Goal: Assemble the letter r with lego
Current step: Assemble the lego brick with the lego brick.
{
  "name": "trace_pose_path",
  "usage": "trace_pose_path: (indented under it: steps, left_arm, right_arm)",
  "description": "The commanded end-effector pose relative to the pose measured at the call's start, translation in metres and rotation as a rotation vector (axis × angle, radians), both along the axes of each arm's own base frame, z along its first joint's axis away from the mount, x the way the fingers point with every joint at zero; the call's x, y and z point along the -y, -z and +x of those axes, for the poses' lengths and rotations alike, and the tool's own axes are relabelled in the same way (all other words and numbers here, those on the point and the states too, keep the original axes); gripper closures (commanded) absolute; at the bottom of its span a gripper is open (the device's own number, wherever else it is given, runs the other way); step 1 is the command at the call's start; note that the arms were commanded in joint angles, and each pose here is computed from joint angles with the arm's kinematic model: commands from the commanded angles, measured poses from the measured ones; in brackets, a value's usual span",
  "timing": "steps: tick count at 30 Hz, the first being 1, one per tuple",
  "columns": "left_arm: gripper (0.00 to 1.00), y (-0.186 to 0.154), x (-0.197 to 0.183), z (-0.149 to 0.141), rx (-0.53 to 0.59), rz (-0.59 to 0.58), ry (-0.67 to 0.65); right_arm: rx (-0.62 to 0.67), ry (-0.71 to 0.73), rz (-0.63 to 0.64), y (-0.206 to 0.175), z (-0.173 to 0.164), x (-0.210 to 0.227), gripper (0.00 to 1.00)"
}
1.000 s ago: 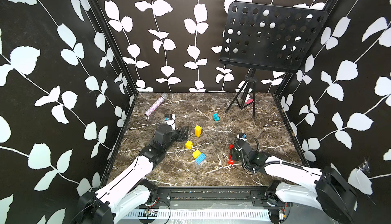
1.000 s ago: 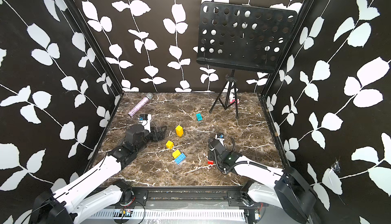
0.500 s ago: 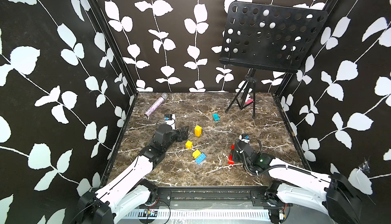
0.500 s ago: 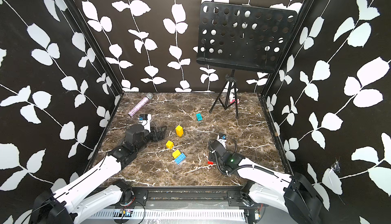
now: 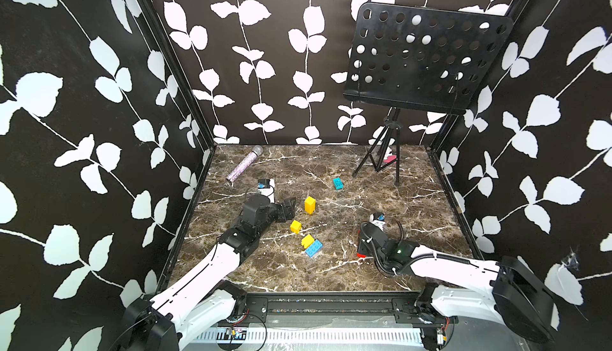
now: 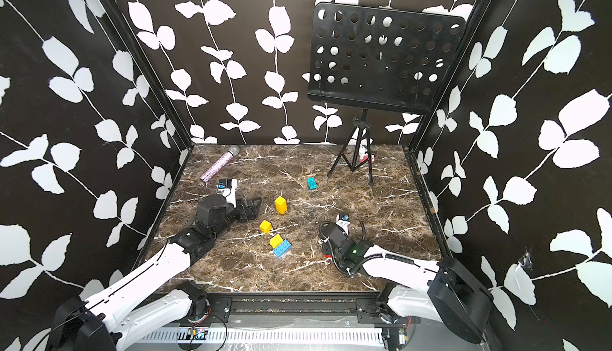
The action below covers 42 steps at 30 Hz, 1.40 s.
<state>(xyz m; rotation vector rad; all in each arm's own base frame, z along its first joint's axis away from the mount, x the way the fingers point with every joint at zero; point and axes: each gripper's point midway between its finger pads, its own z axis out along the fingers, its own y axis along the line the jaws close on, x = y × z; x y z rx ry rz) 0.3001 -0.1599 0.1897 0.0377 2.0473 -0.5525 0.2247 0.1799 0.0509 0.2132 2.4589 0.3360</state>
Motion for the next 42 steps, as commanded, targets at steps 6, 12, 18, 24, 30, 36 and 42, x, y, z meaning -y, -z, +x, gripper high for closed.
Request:
trace_pose_path:
  steps: [6,12,18,24,30,36,42]
  left_arm:
    - [0.12,0.003,-0.002,-0.001,0.0,0.001,0.002]
    - [0.12,0.002,-0.005,-0.002,0.004,0.007,-0.003]
    - [0.12,0.002,-0.007,-0.003,0.006,0.009,-0.011]
    - [0.12,0.001,-0.007,-0.002,0.005,0.01,-0.01]
    - [0.12,0.004,-0.007,-0.002,0.001,0.012,-0.012]
    - [0.12,0.006,-0.008,-0.002,-0.002,0.008,-0.016]
    - [0.12,0.007,-0.01,-0.005,-0.002,-0.001,-0.02]
  right_arm:
    - [0.01,-0.001,-0.092,0.009,0.008,0.005,0.78]
    - [-0.017,-0.011,-0.103,0.02,0.007,0.003,0.79]
    - [-0.071,-0.022,-0.124,0.034,-0.004,0.009,0.8]
    - [-0.103,-0.041,-0.17,0.034,-0.017,0.018,0.82]
    - [-0.143,-0.064,-0.182,0.039,-0.034,0.026,0.82]
    - [-0.194,-0.076,-0.232,0.057,-0.048,0.036,0.83]
    - [-0.227,-0.102,-0.276,0.059,-0.052,0.036,0.84]
